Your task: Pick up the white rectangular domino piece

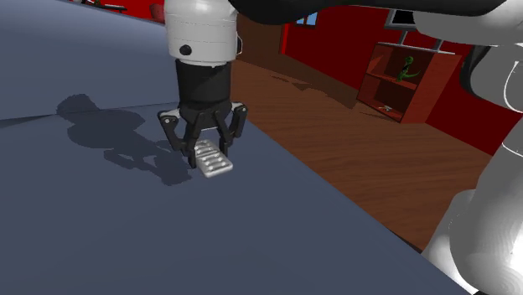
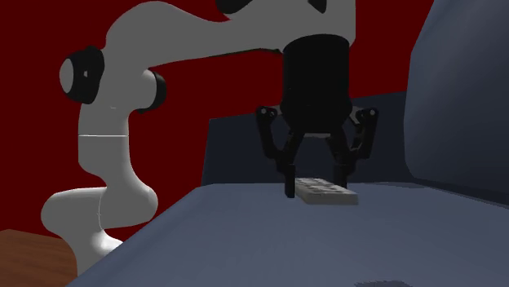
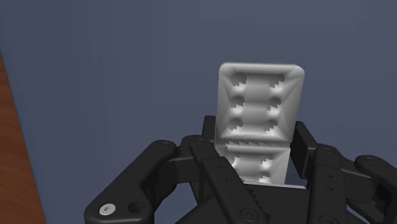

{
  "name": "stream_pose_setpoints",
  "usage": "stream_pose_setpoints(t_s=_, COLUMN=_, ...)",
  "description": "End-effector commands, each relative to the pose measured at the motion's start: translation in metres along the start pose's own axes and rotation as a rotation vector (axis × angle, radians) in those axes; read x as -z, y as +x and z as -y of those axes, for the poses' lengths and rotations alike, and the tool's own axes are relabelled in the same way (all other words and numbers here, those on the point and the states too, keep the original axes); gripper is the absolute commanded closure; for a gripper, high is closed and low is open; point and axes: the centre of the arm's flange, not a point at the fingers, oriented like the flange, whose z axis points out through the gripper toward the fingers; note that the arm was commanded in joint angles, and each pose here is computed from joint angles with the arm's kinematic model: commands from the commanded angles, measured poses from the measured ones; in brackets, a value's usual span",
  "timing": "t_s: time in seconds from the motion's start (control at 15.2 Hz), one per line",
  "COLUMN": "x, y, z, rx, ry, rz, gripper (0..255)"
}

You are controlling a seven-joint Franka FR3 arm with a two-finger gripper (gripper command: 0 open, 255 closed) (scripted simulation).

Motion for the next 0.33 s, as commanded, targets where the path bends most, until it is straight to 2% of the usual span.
stream_pose_setpoints(t_s=0.0, x=0.011, y=-0.001, z=0.0, rx=0.0, ry=0.0, rz=0.0, gripper=255)
stream_pose_setpoints(t_s=0.26, x=0.022, y=-0.001, z=0.0, rx=0.0, ry=0.0, rz=0.0, gripper=255)
